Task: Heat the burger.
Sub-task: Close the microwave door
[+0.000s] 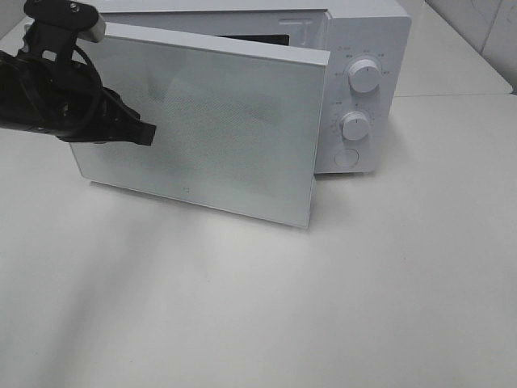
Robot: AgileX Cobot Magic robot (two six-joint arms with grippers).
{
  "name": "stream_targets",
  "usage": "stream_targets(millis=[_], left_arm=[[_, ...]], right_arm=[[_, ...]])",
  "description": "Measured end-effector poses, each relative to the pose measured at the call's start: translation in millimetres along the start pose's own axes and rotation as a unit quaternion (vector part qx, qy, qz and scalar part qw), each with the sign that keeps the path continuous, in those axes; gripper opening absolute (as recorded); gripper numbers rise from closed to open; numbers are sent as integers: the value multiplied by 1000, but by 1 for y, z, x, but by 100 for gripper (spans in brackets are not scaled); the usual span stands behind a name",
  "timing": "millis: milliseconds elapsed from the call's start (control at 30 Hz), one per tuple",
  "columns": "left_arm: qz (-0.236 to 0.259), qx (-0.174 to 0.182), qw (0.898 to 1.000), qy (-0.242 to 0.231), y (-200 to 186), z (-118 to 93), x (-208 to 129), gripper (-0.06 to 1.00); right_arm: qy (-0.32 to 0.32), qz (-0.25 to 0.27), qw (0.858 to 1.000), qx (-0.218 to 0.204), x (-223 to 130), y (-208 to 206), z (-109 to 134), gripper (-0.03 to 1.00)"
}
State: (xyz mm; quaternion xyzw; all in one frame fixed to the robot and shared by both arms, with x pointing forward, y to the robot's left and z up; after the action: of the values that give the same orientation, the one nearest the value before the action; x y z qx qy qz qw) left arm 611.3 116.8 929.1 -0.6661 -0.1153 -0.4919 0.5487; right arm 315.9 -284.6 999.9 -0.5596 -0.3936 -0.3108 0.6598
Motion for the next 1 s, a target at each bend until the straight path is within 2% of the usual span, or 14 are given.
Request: stream_targets(millis=[233,800,1000], left_arm=[[-5,-6,1000,9,17,-9,11,0],[-15,-13,1000,13,54,-12,35,0],[-13,-37,999,23,66,-28,43,0]], right_arm=[[0,0,1000,0,0,0,0,52],[0,0,1000,0,0,0,0,52],[0,0,1000,0,0,0,0,52]])
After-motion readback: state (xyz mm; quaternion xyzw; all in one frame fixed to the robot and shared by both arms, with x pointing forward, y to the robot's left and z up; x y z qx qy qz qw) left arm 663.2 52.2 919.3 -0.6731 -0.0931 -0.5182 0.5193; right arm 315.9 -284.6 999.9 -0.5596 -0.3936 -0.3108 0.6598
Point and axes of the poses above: a point on each arm's last joint axis where the gripper is mounted, y pointing out along that axis toward the gripper, z along the wrist's bending axis when the last joint is at zero, x = y × z, the point moved 10 cm from there along y, pointing out along that axis toward the gripper, and after that the axes turned 3 degrees about y, right-handed, at the moved point
